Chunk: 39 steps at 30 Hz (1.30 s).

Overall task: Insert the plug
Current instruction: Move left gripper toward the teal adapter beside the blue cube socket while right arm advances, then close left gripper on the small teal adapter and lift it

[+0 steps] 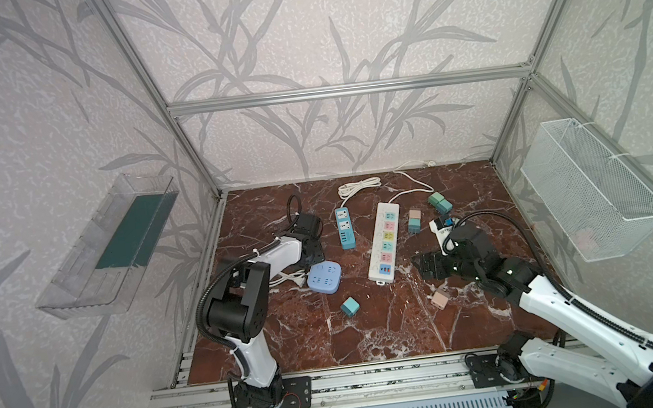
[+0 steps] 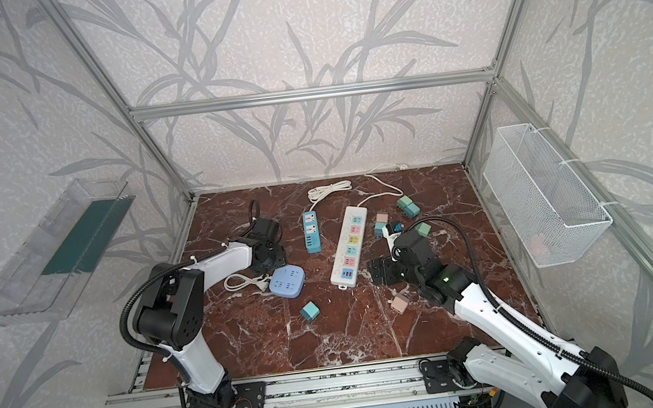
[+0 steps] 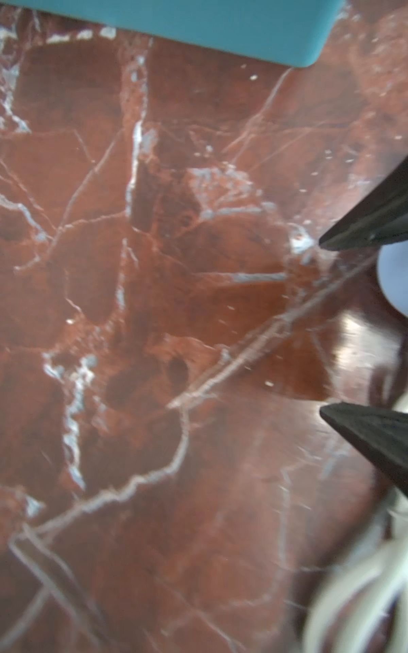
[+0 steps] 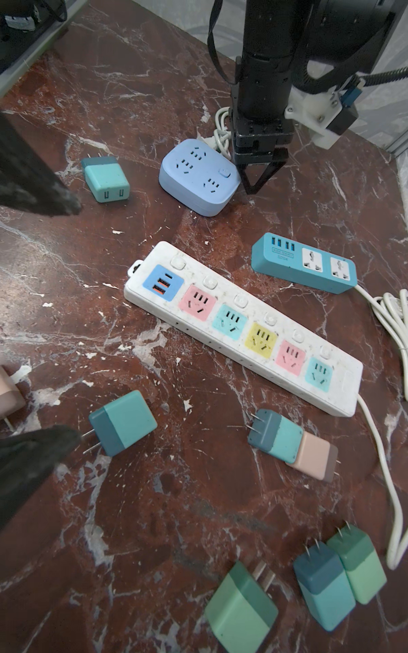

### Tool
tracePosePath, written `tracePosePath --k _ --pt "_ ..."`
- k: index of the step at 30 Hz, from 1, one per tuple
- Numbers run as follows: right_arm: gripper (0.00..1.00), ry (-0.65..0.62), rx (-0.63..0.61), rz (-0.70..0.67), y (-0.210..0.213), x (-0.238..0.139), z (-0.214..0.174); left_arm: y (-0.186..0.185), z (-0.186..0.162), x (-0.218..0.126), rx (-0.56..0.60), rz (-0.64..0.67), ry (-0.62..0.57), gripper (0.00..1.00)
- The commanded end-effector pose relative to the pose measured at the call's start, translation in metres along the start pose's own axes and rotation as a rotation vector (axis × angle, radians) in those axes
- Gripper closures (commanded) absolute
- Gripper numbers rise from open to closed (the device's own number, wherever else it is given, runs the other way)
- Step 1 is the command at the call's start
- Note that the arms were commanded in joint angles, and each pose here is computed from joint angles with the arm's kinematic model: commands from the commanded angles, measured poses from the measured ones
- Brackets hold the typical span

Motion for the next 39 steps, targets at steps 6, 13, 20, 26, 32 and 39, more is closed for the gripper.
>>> tracePosePath --k 6,13,20,26,32,39 --pt "0.08 0.071 -0.177 -0.028 0.040 0.006 -0.005 0.014 0.019 -0.066 -0.064 -0.042 -0.146 0.25" --pt "0.11 0.160 -0.330 -0.059 0.089 0.043 -0.005 0.026 -0.037 -0.092 -0.149 -0.256 -0.117 0.35" --pt "0.12 0.119 -0.324 -0.034 0.102 0.057 0.007 0.009 -0.114 -0.089 -0.033 -0.376 0.048 0.60" --pt "0.11 0.115 -0.322 -0.104 0.087 0.046 0.004 -0.005 -0.138 -0.074 0.025 -0.372 0.116 0.76" --pt "0.10 0.079 -0.303 -0.152 0.069 0.025 0.003 -0.019 -0.132 -0.060 0.061 -0.345 0.087 0.76" --pt "0.09 0.079 -0.297 -0.174 0.060 0.017 0.002 -0.051 -0.107 -0.049 0.014 -0.382 -0.007 0.74"
Point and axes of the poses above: each gripper's point midway between its finger pads, its own x axis out along the fingers, its own y axis along the line the jaws close on, z = x × y, the point moved 3 cm from there along -x, back along the fingers, and after that the axes turned 8 degrees about -x, right-handed, at the moved point
